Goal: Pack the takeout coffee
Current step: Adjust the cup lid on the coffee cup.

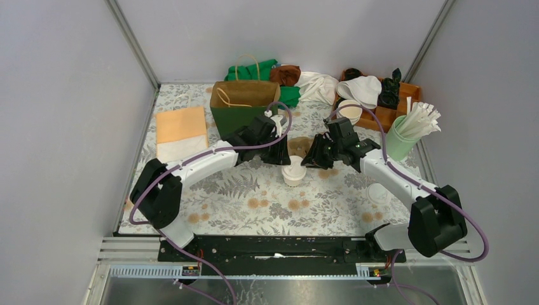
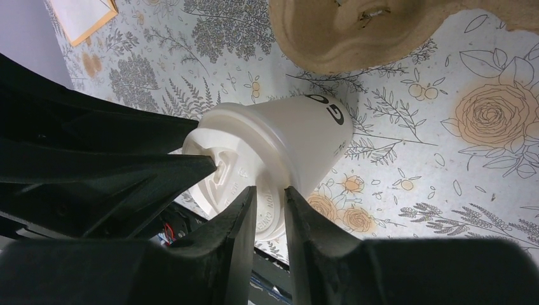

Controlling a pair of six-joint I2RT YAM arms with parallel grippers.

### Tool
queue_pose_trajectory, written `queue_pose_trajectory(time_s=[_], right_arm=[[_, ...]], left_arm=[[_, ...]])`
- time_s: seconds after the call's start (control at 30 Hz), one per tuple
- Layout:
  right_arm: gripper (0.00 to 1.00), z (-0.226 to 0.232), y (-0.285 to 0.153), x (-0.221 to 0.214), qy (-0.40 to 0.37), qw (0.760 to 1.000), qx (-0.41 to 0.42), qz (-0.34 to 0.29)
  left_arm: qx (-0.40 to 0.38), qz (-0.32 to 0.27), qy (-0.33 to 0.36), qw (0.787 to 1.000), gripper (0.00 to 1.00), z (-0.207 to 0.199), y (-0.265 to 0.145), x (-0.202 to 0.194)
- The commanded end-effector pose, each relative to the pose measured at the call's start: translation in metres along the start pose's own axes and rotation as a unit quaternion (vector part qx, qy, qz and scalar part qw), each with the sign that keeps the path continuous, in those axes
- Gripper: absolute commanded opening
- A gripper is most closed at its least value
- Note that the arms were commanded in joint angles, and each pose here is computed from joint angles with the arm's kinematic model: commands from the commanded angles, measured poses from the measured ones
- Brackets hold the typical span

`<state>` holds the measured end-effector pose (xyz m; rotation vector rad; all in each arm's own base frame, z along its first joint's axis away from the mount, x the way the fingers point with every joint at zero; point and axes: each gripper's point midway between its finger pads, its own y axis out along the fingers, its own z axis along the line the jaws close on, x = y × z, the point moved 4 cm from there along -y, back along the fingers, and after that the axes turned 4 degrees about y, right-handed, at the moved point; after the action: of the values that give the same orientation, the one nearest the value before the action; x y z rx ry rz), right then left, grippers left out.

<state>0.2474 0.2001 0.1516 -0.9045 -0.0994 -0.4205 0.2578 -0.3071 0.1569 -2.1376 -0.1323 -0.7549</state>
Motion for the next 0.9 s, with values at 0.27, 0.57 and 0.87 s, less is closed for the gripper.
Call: queue_pose_trajectory(time_s=[0.27,0.57,0.87], right_arm=[[0.32,-0.023,-0.001,-0.018,0.001,0.996,-0.081,0.042],[0.36,0.012,-0.021,0.011,-0.022,0.998,-0.062,0.009],[0.38,0.01,-0.031,-0.006,0.005,0.998,-0.049,0.031]], left_arm=[[-0.012,-0.015,0.009,1.0,0.38,-0.011,-0.01,0.003],[0.005,-0.023,0.012,1.0,0.38,-0.011,-0.014,0.012],[0.008,-0.045,0.005,0.999,0.45,-0.017,-0.029,0.022]])
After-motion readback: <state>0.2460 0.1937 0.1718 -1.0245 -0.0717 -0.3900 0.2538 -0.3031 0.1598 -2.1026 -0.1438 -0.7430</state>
